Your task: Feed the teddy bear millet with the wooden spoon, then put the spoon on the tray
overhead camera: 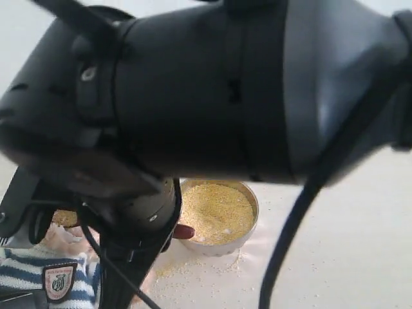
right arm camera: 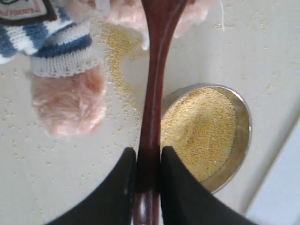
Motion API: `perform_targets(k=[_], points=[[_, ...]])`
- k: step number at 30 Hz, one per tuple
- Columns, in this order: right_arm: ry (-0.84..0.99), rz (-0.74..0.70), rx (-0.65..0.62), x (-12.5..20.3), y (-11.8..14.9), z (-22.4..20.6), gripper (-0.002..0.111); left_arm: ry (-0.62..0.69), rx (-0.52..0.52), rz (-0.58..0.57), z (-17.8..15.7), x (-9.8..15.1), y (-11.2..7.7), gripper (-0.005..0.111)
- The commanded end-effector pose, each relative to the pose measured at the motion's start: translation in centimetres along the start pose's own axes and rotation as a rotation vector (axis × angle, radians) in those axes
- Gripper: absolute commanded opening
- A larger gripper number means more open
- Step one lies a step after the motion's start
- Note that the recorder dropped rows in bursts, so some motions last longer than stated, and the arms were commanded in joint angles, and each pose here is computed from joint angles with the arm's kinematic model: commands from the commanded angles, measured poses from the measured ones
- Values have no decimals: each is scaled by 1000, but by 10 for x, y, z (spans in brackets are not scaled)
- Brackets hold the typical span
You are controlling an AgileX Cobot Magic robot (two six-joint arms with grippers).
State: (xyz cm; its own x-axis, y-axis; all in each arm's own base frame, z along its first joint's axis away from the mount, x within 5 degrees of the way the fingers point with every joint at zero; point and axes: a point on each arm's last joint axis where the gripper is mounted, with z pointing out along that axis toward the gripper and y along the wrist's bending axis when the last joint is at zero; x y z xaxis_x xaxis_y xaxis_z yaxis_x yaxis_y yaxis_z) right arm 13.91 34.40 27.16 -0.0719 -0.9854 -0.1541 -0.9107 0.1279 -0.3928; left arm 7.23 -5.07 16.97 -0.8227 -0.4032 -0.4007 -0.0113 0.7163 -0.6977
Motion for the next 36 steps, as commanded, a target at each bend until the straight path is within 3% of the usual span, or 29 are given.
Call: perform_targets(k=[1, 5, 11, 16, 22, 26, 29, 32, 36], points=[[36, -73, 107, 4, 17, 5, 3, -10, 18, -2, 0, 0, -2, 5], [59, -125, 246, 12, 36, 11, 3, -10, 18, -2, 0, 0, -2, 5], [44, -149, 454, 12, 43, 4, 3, -10, 18, -2, 0, 0, -2, 5], [61, -141, 455, 14, 42, 3, 3, -10, 18, -2, 0, 0, -2, 5], [54, -101, 405, 18, 43, -4, 3, -10, 18, -2, 0, 0, -2, 5], [24, 102, 262, 36, 27, -28, 3, -10, 18, -2, 0, 0, -2, 5], [43, 249, 176, 66, -4, -38, 3, -10, 18, -2, 0, 0, -2, 5], [180, 280, 110, 109, -22, -16, 3, -10, 18, -2, 0, 0, -2, 5], [320, 265, 41, 135, -40, 14, 3, -10, 18, -2, 0, 0, -2, 5]])
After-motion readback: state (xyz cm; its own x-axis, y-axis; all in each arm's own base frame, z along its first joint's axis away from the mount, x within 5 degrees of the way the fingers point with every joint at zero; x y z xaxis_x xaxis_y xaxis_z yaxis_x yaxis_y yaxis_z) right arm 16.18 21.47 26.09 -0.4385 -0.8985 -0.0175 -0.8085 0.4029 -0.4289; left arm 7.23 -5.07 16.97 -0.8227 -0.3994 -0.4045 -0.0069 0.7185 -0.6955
